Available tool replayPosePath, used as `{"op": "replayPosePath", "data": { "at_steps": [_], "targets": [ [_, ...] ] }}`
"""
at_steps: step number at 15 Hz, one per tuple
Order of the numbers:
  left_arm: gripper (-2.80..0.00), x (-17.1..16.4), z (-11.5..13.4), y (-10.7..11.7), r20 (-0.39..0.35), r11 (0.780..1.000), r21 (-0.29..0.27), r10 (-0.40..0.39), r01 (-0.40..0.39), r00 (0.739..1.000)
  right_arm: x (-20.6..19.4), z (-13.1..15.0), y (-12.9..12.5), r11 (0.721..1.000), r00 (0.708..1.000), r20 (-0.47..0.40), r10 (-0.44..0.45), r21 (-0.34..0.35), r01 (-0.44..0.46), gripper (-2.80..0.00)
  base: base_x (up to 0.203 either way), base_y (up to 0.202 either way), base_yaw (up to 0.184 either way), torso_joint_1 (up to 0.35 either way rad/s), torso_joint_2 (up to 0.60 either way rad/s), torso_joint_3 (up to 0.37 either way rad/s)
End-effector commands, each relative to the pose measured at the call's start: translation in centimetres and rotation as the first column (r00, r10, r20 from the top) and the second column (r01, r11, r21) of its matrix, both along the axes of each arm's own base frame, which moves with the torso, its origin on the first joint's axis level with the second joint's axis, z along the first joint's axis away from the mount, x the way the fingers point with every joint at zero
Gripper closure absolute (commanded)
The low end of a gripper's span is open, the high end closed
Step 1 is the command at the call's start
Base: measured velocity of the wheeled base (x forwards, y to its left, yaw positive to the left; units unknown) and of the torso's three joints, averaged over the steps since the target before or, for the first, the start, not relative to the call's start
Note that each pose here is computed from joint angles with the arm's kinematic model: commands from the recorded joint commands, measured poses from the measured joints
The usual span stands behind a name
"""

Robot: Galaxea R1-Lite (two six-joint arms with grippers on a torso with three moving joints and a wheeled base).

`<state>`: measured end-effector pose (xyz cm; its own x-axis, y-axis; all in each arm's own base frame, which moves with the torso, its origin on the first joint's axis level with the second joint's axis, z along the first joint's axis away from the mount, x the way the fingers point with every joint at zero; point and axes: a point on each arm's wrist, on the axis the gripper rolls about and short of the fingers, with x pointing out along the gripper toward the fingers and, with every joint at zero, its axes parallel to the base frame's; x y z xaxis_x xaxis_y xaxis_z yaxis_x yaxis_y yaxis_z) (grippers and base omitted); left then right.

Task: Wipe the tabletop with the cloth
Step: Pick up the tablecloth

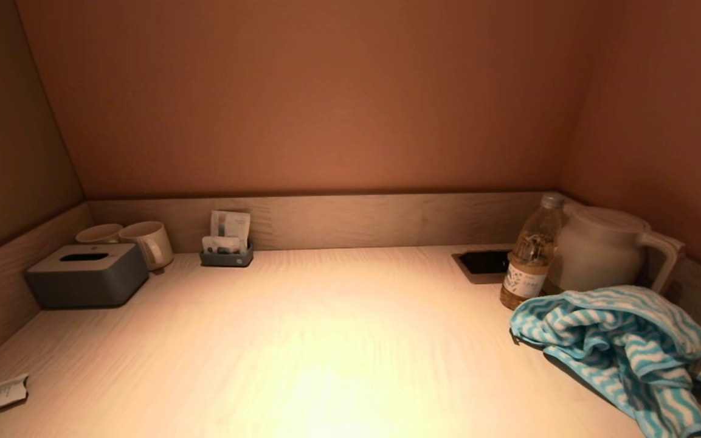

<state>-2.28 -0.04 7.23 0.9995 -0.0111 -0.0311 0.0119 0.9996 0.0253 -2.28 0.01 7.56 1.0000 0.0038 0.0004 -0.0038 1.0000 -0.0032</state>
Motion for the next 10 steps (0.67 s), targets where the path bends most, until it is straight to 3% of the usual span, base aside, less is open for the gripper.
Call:
{"op": "replayPosePath", "data": {
  "at_steps": [1,10],
  "targets": [
    [0.0,0.0,0.0,0.0,0.0,1.0,0.0,0.0,0.0,1.0,0.0,0.01,0.0,1.0,1.0,0.001,0.001,-0.001,-0.001,0.0,0.0,0.0,0.0,0.0,0.0,0.0],
    [0.0,0.0,0.06,0.01,0.006,1.0,-0.012,0.004,-0.004,1.0,0.0,-0.01,0.01,1.0,1.0,0.0,0.002,-0.006,-0.002,0.0,0.0,0.0,0.0,0.0,0.0,0.0]
  ]
}}
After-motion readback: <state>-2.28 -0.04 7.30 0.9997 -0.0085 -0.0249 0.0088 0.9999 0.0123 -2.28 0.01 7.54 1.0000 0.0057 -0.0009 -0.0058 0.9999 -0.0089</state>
